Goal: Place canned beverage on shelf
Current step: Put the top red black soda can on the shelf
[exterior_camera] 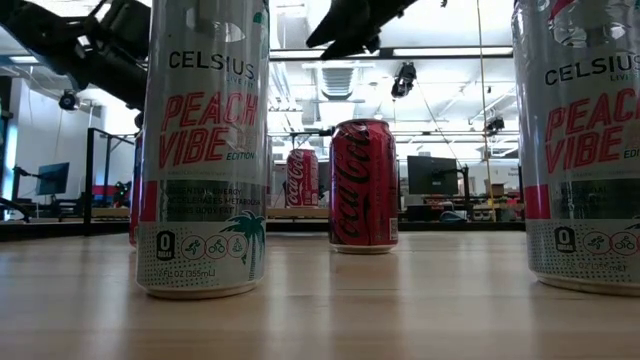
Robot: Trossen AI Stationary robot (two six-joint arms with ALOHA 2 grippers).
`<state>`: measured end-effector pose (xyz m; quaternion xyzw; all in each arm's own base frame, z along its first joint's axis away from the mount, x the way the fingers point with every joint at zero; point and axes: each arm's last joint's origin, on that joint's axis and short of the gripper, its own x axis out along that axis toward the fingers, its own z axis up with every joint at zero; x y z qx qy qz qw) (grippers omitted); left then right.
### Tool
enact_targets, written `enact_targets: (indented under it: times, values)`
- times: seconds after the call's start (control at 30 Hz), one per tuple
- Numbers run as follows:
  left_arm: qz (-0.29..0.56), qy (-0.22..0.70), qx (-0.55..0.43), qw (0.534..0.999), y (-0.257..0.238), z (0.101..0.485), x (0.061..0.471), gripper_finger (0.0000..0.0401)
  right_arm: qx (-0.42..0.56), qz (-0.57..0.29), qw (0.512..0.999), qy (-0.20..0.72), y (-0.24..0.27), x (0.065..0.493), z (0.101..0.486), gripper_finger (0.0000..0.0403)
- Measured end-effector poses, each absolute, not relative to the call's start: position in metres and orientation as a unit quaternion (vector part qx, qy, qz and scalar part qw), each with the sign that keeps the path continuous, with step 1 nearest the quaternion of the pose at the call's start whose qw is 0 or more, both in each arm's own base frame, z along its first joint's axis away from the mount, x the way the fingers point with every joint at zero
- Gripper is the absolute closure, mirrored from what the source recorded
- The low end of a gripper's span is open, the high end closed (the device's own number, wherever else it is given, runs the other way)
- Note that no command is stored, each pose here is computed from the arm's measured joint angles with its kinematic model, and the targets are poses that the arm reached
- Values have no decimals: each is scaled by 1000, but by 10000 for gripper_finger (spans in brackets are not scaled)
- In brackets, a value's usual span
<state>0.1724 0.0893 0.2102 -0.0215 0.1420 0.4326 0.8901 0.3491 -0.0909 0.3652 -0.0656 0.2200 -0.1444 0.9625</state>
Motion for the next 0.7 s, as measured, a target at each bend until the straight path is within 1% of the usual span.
enact_targets:
  times: [0.17, 0.33, 0.6, 0.7]
  values:
    - [431, 134, -22, 892, 88, 212, 171, 118, -55, -150, 968, 192, -87, 334, 365, 35]
    - [431, 147, -23, 890, 89, 207, 172, 97, -44, -152, 969, 189, -85, 327, 361, 35]
    - [434, 155, -24, 887, 90, 203, 175, 108, -37, -153, 968, 193, -85, 327, 357, 35]
    - [443, 158, -22, 882, 91, 202, 175, 104, -36, -154, 968, 193, -85, 327, 357, 35]
